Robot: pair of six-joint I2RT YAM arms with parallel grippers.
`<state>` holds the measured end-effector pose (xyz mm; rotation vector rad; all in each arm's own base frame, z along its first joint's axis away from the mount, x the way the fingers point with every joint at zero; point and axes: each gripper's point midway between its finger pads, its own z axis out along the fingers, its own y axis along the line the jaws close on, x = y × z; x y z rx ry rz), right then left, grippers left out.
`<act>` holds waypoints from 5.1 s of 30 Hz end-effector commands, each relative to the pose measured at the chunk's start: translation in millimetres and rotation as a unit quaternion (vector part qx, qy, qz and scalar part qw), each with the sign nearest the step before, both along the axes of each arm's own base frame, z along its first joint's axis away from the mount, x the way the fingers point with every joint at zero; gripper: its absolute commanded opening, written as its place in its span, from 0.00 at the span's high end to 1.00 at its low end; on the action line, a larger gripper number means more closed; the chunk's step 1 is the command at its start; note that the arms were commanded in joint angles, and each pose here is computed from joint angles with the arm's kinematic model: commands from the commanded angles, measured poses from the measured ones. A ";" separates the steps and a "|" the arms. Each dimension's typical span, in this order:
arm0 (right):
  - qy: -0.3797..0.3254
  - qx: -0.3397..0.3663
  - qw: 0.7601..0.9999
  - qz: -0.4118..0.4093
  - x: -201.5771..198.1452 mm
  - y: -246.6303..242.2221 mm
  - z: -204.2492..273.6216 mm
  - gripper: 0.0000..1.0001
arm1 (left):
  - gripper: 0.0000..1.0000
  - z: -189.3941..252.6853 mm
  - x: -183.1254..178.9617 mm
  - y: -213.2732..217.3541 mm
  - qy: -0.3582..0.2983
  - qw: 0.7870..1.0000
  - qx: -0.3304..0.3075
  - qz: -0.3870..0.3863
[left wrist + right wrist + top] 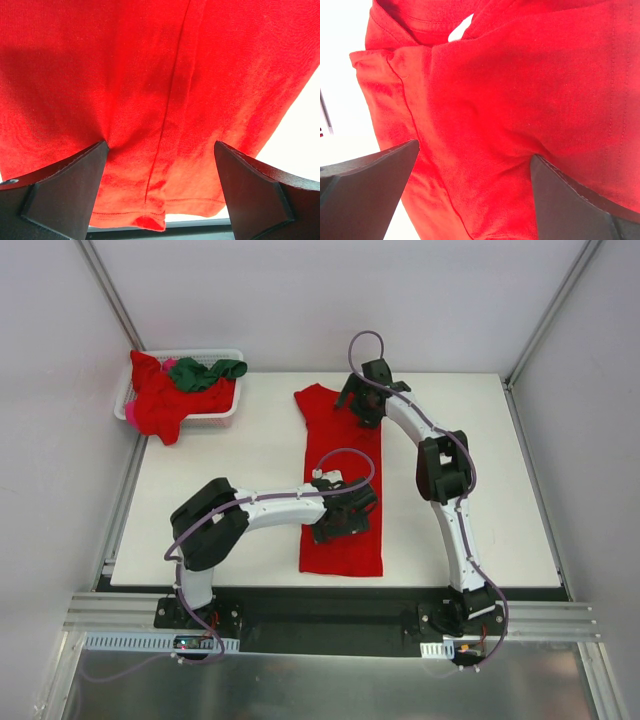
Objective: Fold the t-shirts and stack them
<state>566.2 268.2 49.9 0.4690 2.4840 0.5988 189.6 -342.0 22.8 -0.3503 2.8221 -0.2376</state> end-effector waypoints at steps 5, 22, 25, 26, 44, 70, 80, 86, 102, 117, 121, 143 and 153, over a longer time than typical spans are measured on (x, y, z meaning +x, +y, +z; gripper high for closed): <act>0.005 -0.018 1.000 -0.010 0.1 -11.5 -11.4 0.00 | 0.10 -10.9 -17.4 27.1 0.029 0.997 0.068 -0.013; 0.021 -0.045 0.999 -0.009 -9.4 -30.7 -28.4 0.00 | 0.09 -17.4 -20.2 38.6 0.033 0.994 0.098 -0.044; 0.014 -0.048 0.999 -0.007 -6.9 -32.0 -23.3 0.00 | 0.09 -19.2 -19.0 37.8 0.033 0.993 0.101 -0.048; 0.013 -0.048 0.999 -0.007 -6.4 -32.9 -22.1 0.00 | 0.09 -19.2 -18.4 37.3 0.033 0.993 0.099 -0.047; -0.220 0.095 0.965 0.110 -62.8 -49.8 291.9 0.00 | 0.03 185.3 35.5 84.9 -0.152 0.987 -0.006 -0.054; 0.250 0.101 0.950 0.156 -453.9 -94.0 -4.3 0.28 | 0.29 38.7 -43.1 124.7 0.115 0.948 -0.292 -0.046; 0.233 0.065 0.961 0.132 -442.2 -92.6 -31.1 0.38 | 0.41 3.2 -55.6 134.0 0.132 0.967 -0.217 -0.024; 0.224 0.060 0.966 0.117 -434.7 -91.7 -36.4 0.49 | 0.51 -11.6 -64.9 134.1 0.147 0.971 -0.184 -0.039; 0.276 0.046 0.947 0.157 -466.2 -89.1 -55.9 0.60 | 0.73 -22.4 -64.2 133.4 0.144 0.977 -0.153 -0.033; 0.291 -0.008 0.944 0.153 -473.0 -104.7 -62.9 0.99 | 1.00 -18.3 -62.6 126.3 0.134 0.978 -0.154 -0.044; 0.277 -0.004 0.947 0.161 -466.1 -100.7 -48.4 0.99 | 1.00 -4.5 -60.2 120.8 0.124 0.976 -0.171 -0.047; 0.093 0.041 0.981 0.167 -312.1 -81.0 82.3 0.99 | 1.00 129.0 93.2 100.2 -0.075 0.974 -0.197 -0.081; 0.052 0.048 0.986 0.151 -199.7 -81.5 78.8 0.99 | 1.00 114.9 191.4 104.2 -0.093 0.980 -0.163 -0.064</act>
